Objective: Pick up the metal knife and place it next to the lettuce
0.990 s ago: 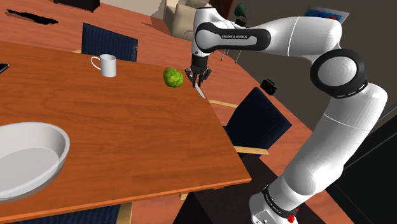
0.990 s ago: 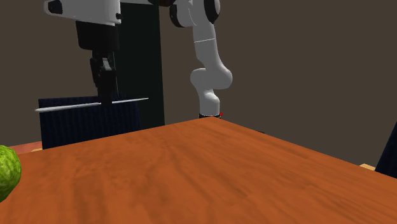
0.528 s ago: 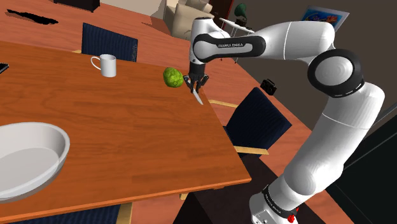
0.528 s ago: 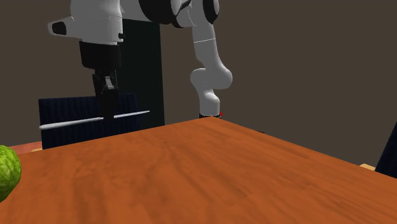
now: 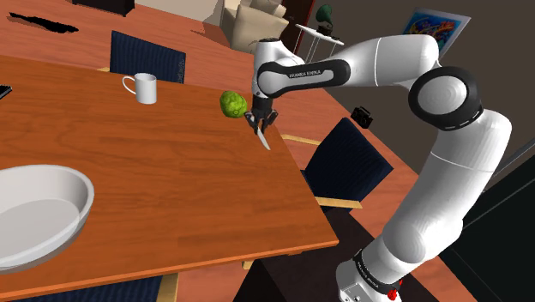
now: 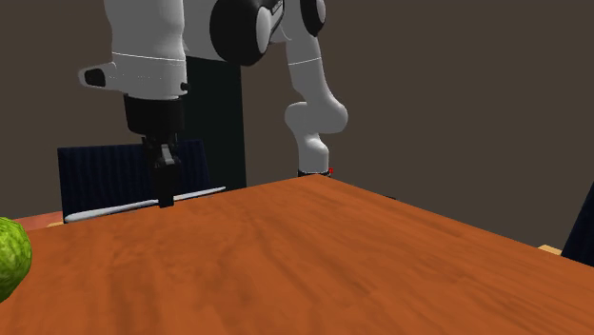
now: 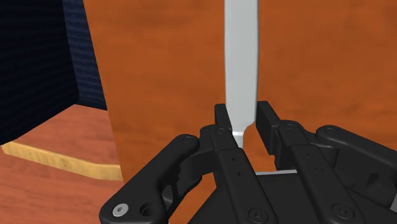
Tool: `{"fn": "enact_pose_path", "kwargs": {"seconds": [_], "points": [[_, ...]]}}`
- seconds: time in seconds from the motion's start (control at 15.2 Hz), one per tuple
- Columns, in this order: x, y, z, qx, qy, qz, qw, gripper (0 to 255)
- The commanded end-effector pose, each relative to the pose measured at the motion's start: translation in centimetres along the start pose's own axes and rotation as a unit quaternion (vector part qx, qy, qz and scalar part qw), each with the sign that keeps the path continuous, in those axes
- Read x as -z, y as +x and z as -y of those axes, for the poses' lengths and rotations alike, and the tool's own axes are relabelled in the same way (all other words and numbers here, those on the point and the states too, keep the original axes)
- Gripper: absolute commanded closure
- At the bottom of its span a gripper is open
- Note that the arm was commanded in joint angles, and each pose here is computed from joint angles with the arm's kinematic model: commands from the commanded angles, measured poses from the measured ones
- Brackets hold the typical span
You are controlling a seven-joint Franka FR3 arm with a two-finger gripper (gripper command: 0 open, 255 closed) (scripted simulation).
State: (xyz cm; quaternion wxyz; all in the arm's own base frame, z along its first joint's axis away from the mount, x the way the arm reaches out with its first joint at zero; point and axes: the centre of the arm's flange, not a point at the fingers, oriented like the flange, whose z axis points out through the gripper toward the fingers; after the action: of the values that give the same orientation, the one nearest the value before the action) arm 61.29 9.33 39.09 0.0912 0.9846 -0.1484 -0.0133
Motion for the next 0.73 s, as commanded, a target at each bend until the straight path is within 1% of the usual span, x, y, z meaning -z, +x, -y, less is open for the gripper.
{"fn": "enact_pose_path", "kwargs": {"seconds": [0.0, 0.33, 0.66], "points": [[-1.1, 0.0, 0.1, 0.000, 0.000, 0.000, 1.0000, 255], [-4.0, 0.0, 0.6, 0.000, 0.000, 0.000, 1.0000, 255], [-4.0, 0.0, 0.6, 0.000, 0.000, 0.000, 1.0000, 255]]}}
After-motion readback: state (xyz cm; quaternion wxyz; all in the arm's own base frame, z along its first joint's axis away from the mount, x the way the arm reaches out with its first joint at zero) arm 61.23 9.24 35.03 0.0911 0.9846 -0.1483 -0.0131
